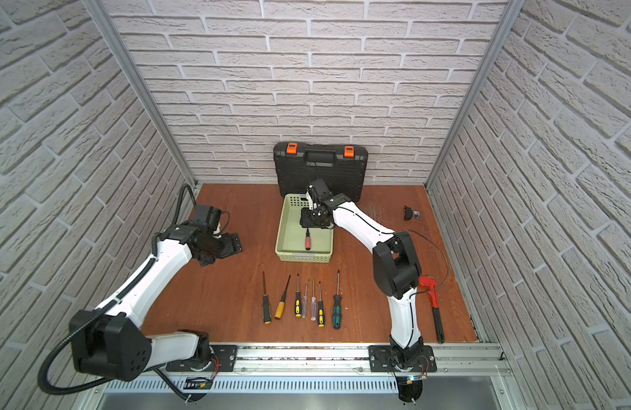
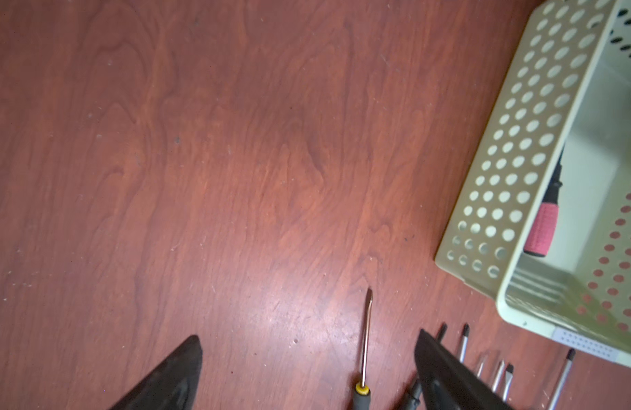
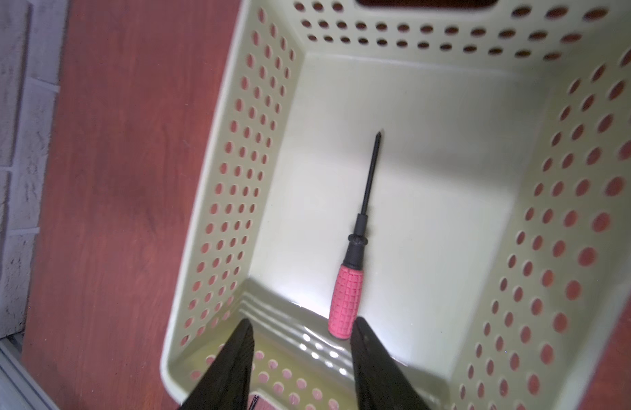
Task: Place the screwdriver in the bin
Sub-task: 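Lower the left gripper onto the black-yellow screwdriver while the right gripper withdraws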
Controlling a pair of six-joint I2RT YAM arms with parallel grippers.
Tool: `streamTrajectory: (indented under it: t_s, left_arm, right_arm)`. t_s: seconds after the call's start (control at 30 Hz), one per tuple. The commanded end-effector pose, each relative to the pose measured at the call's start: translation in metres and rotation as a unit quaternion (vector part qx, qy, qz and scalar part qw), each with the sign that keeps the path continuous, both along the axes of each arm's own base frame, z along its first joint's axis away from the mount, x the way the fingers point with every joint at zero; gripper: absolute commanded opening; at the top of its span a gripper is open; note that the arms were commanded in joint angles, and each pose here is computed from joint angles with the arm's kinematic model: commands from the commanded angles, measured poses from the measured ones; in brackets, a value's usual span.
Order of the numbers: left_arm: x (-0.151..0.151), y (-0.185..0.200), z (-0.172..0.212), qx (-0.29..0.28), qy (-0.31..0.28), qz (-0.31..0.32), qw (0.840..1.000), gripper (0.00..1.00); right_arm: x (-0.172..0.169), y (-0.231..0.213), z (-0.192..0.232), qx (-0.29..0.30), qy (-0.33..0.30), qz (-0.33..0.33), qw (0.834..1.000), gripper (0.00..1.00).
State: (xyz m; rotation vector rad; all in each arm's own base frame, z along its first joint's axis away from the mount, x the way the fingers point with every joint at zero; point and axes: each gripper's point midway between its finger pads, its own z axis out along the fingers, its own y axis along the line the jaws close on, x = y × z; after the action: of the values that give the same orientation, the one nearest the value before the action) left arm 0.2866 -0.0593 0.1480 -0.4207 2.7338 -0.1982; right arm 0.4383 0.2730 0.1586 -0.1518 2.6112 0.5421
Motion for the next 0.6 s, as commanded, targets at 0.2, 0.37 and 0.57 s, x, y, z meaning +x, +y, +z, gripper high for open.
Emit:
streamTrajectory:
  t_s: [0.2,0.37,0.57]
  left_arm:
    - [-0.061,-0.063,-0.028,-0.012,0.098,-0.106,0.989,0.80]
    - [-0.106,-0.105,-0.054,-0.032,0.129,-0.139,0.981,0.77]
    - [-0.147,-0.123,-0.087,-0.042,0.166,-0.108,0.979,0.71]
  right_arm:
    - [-0.074,0.001,0.068,-0.005,-0.084,0.043,0.996,0.47]
    - [-0.111,-0.013,0.055,-0.014,-0.072,0.046,0.996,0.47]
    - [-0.129,-0.026,0.040,-0.016,-0.059,0.041,0.997,0.46]
